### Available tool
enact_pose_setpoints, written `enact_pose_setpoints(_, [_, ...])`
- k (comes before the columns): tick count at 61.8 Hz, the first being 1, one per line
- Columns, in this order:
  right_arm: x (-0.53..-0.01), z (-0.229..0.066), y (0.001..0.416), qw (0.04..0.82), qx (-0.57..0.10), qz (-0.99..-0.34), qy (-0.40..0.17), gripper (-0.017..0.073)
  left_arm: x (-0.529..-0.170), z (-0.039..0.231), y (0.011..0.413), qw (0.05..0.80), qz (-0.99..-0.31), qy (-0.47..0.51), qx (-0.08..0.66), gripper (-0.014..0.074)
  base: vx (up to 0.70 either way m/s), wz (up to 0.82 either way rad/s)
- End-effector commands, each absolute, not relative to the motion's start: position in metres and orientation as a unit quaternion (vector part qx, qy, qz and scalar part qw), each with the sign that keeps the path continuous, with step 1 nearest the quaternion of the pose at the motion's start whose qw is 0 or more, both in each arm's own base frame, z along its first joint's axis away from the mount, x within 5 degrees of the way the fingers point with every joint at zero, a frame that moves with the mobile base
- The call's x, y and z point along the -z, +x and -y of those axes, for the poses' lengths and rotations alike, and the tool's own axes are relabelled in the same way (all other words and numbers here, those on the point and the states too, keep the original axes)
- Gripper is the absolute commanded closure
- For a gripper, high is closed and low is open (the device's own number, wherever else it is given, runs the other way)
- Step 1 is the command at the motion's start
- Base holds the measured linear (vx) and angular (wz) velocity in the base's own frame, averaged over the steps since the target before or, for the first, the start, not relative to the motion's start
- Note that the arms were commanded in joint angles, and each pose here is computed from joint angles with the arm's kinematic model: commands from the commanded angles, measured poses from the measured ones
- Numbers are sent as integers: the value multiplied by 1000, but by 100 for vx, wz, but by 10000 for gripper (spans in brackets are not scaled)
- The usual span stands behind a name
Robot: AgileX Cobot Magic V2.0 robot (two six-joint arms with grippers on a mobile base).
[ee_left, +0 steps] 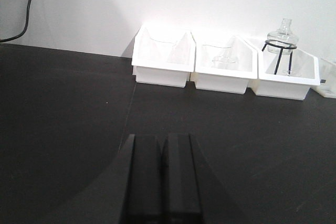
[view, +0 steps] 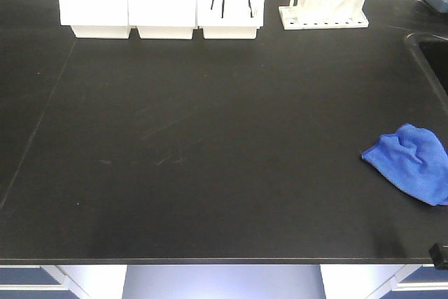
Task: Wipe right workspace with blue cloth
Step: 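Move the right gripper down toward the blue cloth near the sink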
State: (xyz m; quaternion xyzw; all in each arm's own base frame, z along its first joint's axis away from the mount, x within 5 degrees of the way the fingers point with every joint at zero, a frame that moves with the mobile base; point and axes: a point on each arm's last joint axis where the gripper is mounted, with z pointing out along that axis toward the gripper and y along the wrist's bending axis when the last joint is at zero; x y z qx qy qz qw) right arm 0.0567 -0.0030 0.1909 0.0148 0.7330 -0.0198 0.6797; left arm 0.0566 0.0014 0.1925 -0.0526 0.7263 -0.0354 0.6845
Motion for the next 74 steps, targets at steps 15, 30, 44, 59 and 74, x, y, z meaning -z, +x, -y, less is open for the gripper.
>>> enact_pose_setpoints(15, [-192, 3, 57, 704, 23, -710, 12, 567, -190, -1, 57, 707, -703, -54, 44, 599, 0, 0])
enact_pose_setpoints(30, [-192, 3, 57, 704, 23, -710, 12, 567, -190, -1, 57, 707, -703, -54, 44, 599, 0, 0])
enact_pose_setpoints(44, [-192, 3, 57, 704, 23, -710, 12, 567, -190, -1, 57, 707, -703, -54, 44, 599, 0, 0])
enact_pose_setpoints(59, [-193, 3, 57, 708, 23, -705, 12, 567, -190, -1, 57, 707, -703, -54, 44, 599, 0, 0])
enact_pose_setpoints(74, [-229, 2, 51, 817, -7, -576, 31, 566, -190, -1, 57, 707, -703, -54, 44, 599, 0, 0])
